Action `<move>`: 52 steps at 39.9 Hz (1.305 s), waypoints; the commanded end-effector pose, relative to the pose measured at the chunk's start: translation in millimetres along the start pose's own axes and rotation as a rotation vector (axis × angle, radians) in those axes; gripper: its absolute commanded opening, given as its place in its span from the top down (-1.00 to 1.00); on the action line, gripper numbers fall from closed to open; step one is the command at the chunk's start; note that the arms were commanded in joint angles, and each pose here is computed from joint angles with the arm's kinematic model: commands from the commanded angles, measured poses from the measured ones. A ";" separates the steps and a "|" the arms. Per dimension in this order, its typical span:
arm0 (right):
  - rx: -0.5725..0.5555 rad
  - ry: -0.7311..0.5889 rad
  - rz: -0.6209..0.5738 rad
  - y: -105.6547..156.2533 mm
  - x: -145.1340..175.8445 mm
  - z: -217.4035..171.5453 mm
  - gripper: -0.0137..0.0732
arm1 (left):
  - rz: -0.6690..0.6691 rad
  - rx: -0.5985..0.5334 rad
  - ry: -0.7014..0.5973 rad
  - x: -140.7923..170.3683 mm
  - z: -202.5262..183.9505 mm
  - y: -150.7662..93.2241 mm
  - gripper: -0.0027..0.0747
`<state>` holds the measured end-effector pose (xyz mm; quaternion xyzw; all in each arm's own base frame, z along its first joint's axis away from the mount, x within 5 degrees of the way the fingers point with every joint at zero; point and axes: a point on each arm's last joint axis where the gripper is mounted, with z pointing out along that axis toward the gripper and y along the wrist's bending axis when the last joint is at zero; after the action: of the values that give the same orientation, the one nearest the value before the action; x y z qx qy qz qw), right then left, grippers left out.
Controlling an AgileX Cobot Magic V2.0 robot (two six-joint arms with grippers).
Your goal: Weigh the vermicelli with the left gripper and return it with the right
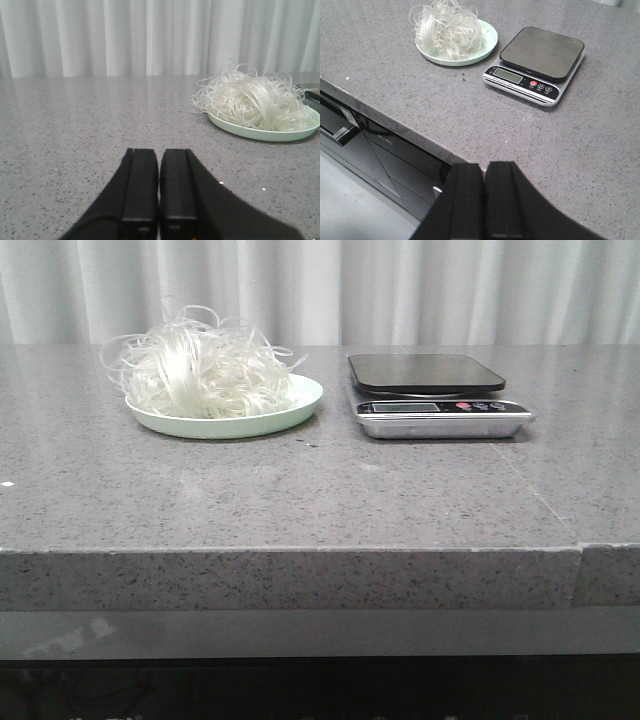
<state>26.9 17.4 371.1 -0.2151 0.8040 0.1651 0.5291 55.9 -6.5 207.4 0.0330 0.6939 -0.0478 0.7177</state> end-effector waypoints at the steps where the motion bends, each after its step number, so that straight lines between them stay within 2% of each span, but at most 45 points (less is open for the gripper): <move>1: 0.003 -0.078 -0.006 0.3 -11.8 -2.4 0.32 | -0.004 -0.003 -0.072 4.0 -0.8 0.4 0.53; 13: 0.003 -0.078 -0.006 0.3 -11.8 -2.4 0.32 | -0.009 -0.074 -0.073 4.0 -0.9 4.4 0.53; 52: 0.003 -0.078 -0.006 0.3 -11.8 -2.4 0.32 | -0.011 -0.075 -0.073 4.0 -0.9 4.5 0.53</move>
<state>26.9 17.4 371.1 -0.2151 0.8040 0.1651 0.5291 56.2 -2.5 207.8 0.0073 0.6931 -0.0235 0.7204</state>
